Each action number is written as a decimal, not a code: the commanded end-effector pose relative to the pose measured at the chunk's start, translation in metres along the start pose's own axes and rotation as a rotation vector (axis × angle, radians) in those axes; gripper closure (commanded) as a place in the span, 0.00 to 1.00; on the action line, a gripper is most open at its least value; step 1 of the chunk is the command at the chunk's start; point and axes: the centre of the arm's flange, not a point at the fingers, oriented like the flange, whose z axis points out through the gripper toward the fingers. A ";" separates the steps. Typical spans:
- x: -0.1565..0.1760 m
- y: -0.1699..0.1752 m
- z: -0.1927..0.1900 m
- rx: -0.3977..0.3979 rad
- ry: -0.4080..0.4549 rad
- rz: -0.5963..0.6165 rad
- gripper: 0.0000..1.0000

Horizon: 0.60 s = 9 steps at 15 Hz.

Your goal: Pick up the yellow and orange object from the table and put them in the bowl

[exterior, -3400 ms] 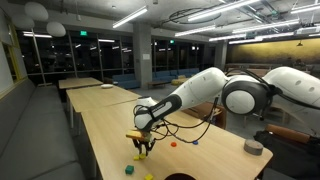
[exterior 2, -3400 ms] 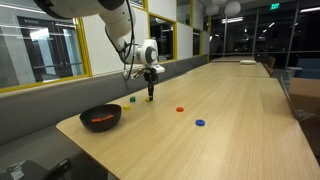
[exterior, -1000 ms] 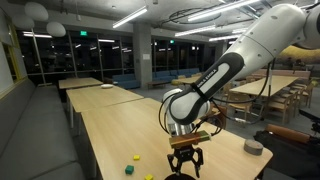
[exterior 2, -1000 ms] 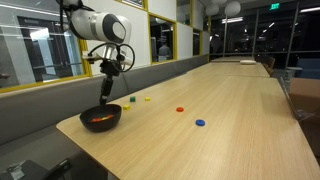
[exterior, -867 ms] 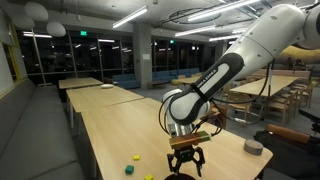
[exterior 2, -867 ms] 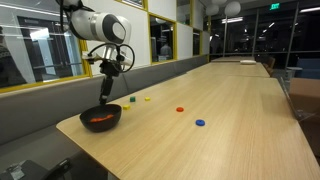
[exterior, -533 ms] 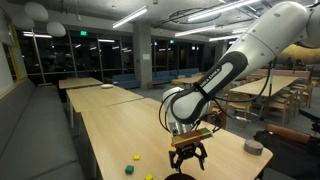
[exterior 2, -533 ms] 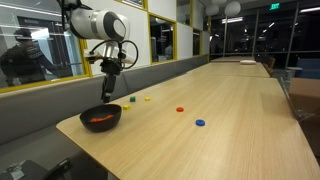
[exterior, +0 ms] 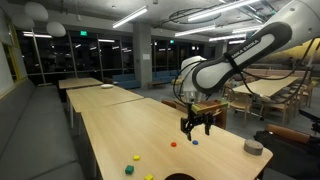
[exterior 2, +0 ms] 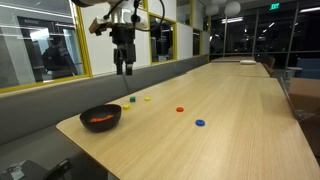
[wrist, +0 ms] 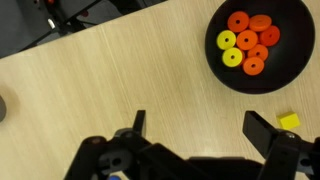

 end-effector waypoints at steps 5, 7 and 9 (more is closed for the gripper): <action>-0.032 0.146 -0.090 0.176 0.175 -0.192 0.00; -0.044 0.174 -0.101 0.199 0.203 -0.234 0.00; -0.058 0.197 -0.109 0.217 0.224 -0.268 0.00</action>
